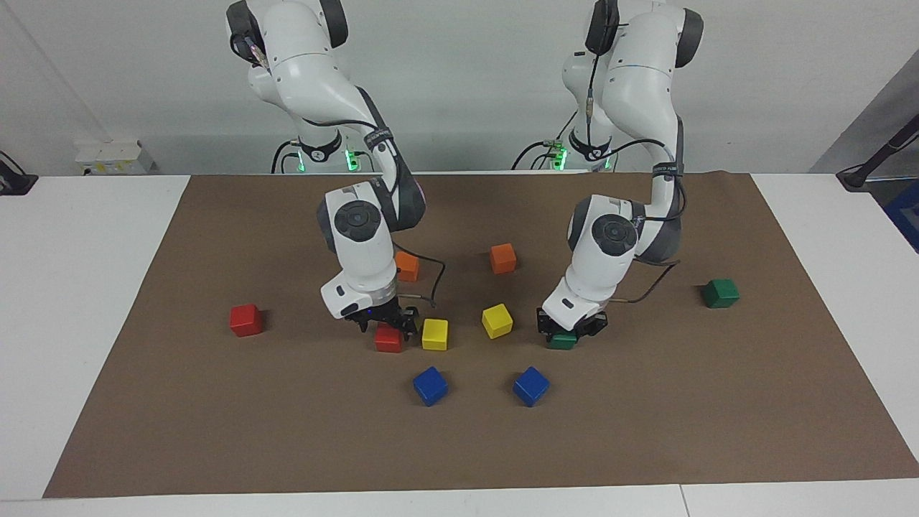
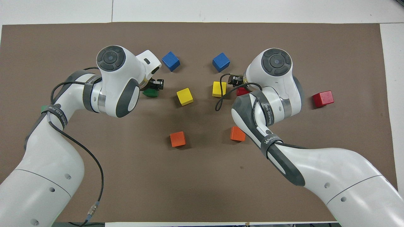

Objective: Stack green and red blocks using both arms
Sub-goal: 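Grasp the second green cube with the left gripper while the right gripper grasps red, then carry the green cube to the first green while the right gripper carries red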

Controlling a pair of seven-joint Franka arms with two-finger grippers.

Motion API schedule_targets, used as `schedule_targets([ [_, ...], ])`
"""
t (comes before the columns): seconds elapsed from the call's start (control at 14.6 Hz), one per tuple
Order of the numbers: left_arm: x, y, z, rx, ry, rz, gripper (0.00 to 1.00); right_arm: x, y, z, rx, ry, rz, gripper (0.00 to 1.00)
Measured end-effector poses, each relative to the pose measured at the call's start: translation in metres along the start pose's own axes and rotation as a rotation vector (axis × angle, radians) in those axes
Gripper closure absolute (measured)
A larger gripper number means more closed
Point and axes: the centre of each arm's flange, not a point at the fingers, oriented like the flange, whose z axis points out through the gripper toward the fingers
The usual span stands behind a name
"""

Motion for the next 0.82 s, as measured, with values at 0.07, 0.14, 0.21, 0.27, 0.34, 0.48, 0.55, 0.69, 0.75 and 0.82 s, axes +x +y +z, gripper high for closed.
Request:
schedule_targets([
  [0.07, 0.001, -0.002, -0.001, 0.001, 0.0, -0.002, 0.45, -0.001, 0.0, 0.002, 0.001, 0.002, -0.001, 0.04],
  [0.14, 0.002, -0.004, -0.003, 0.004, -0.001, -0.006, 0.45, -0.002, 0.0, 0.004, 0.006, 0.007, -0.001, 0.09],
  [0.21, 0.003, -0.01, -0.008, 0.008, -0.004, -0.015, 0.45, -0.003, 0.001, 0.007, 0.009, 0.011, -0.001, 0.09],
  [0.27, 0.007, -0.023, -0.019, 0.013, -0.006, -0.035, 0.45, -0.004, 0.001, 0.009, 0.009, 0.011, -0.002, 0.17],
  [0.34, 0.01, -0.045, -0.037, 0.018, -0.008, -0.058, 0.45, -0.005, 0.002, 0.011, 0.008, 0.009, -0.002, 0.2],
  [0.48, 0.006, -0.099, -0.081, 0.027, -0.031, -0.057, 0.45, -0.005, 0.002, 0.011, 0.008, 0.009, -0.004, 0.3],
  [0.55, 0.0, -0.13, -0.104, 0.03, -0.047, -0.032, 0.45, -0.005, 0.002, 0.011, 0.008, 0.009, -0.012, 0.44],
  [0.69, -0.016, -0.195, -0.138, 0.031, -0.071, 0.013, 0.45, -0.001, 0.008, 0.008, -0.003, -0.001, -0.073, 0.45],
  [0.75, -0.026, -0.226, -0.146, 0.029, -0.078, 0.031, 0.45, 0.005, 0.015, 0.001, -0.015, -0.013, -0.119, 0.45],
  [0.82, -0.038, -0.257, -0.149, 0.026, -0.084, 0.053, 0.45, 0.015, 0.028, -0.014, -0.025, -0.026, -0.165, 0.45],
])
